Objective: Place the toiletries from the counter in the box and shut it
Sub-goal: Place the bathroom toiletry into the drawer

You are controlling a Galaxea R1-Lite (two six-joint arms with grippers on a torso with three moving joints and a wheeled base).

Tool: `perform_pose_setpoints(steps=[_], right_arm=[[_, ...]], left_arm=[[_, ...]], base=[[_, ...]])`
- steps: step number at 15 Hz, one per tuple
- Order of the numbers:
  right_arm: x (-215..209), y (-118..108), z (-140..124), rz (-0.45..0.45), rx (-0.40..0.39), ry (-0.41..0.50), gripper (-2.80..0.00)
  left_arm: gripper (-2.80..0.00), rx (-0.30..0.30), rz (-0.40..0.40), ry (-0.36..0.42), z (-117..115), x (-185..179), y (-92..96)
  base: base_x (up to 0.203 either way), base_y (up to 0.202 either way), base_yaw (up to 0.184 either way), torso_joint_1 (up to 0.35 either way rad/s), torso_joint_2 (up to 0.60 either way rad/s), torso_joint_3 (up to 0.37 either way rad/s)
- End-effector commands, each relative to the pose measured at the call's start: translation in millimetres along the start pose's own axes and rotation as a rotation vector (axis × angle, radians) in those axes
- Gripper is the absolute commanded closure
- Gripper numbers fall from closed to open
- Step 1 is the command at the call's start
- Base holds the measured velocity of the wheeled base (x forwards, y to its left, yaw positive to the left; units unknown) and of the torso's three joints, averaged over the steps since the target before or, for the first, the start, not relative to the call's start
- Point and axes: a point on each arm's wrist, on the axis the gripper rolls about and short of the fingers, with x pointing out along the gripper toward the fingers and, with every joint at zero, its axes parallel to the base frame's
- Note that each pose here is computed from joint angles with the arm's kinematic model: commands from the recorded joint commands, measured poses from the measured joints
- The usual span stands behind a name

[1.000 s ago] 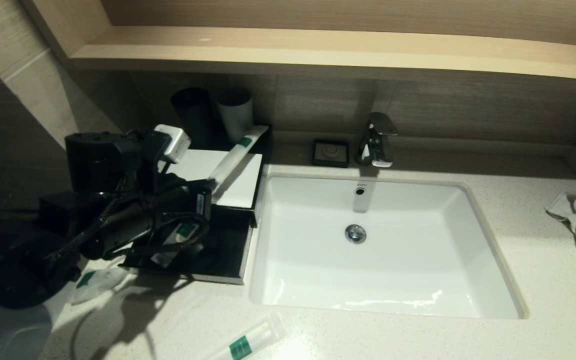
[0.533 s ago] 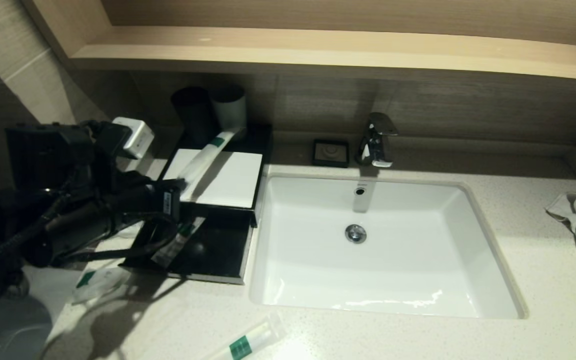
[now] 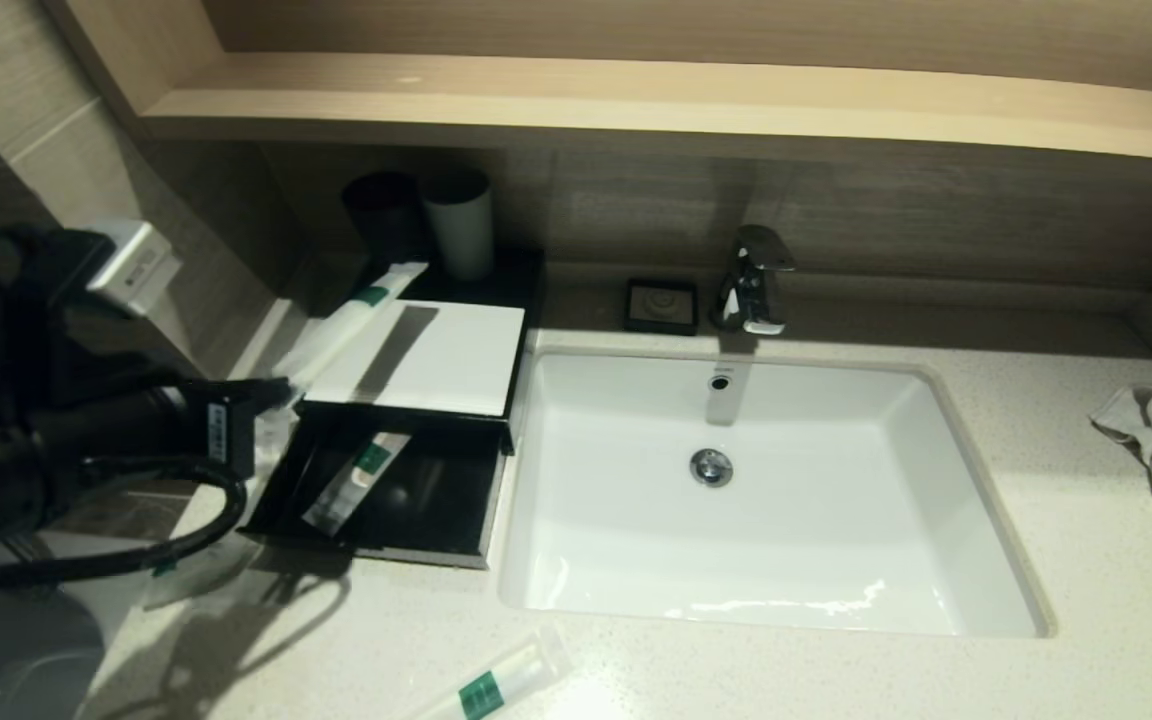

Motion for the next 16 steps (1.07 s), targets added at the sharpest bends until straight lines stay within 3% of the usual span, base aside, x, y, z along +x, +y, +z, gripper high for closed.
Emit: perform_pose_setpoints(steps=[1,10,16], right_arm=[[0.0,0.0,0.0,0.0,-0.001,0.0,0.0],[0.0,0.0,0.0,0.0,-0.001,0.0,0.0],[0.0,0.0,0.0,0.0,-0.001,0.0,0.0]], left_arm=[[0.0,-0.002,0.0,-0.026,-3.9,-29.8,2.3],[0.0,-0.007,-0.002,0.188,-30.0,-78.2,6.0],[0.0,0.002,0.015,0.256,-37.4,-88.2,7.2]], base=[[0.0,0.0,0.0,0.0,0.0,0.0],[0.0,0.0,0.0,0.0,0.0,0.0],[0.0,0.0,0.0,0.0,0.0,0.0]])
